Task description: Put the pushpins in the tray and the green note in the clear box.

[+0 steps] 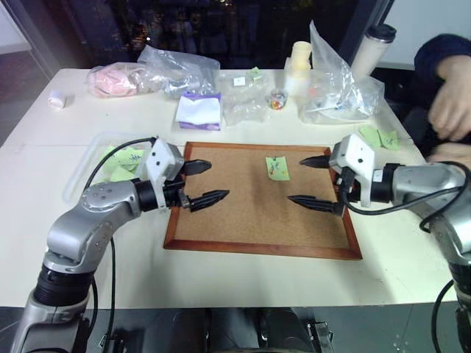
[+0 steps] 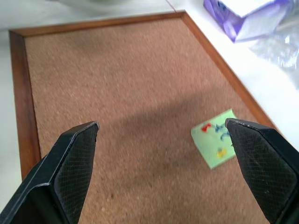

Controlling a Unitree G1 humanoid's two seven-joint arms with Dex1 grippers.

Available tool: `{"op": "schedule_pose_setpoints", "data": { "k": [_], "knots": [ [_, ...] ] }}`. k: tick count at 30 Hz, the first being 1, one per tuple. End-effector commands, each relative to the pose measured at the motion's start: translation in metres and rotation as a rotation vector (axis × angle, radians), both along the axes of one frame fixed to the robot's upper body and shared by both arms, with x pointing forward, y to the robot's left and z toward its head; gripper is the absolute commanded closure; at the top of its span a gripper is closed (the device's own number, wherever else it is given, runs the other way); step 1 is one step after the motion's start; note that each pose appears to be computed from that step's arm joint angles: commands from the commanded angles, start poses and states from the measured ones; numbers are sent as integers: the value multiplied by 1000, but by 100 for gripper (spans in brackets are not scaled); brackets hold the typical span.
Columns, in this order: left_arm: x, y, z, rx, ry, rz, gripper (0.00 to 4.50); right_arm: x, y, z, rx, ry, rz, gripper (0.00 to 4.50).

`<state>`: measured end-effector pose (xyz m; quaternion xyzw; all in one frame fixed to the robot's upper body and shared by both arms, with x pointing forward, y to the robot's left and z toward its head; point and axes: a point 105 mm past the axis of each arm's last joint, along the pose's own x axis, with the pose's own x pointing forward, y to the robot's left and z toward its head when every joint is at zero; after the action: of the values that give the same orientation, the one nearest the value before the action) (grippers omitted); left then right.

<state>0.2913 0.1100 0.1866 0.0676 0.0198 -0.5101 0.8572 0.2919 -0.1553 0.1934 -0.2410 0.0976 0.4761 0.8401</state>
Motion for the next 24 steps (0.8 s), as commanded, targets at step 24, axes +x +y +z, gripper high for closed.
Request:
{"op": "schedule_pose_setpoints", "data": {
  "k": [24],
  "knots": [
    [2, 1, -4, 4, -53, 31, 5, 6, -10, -9, 20, -2, -44, 0]
  ]
}}
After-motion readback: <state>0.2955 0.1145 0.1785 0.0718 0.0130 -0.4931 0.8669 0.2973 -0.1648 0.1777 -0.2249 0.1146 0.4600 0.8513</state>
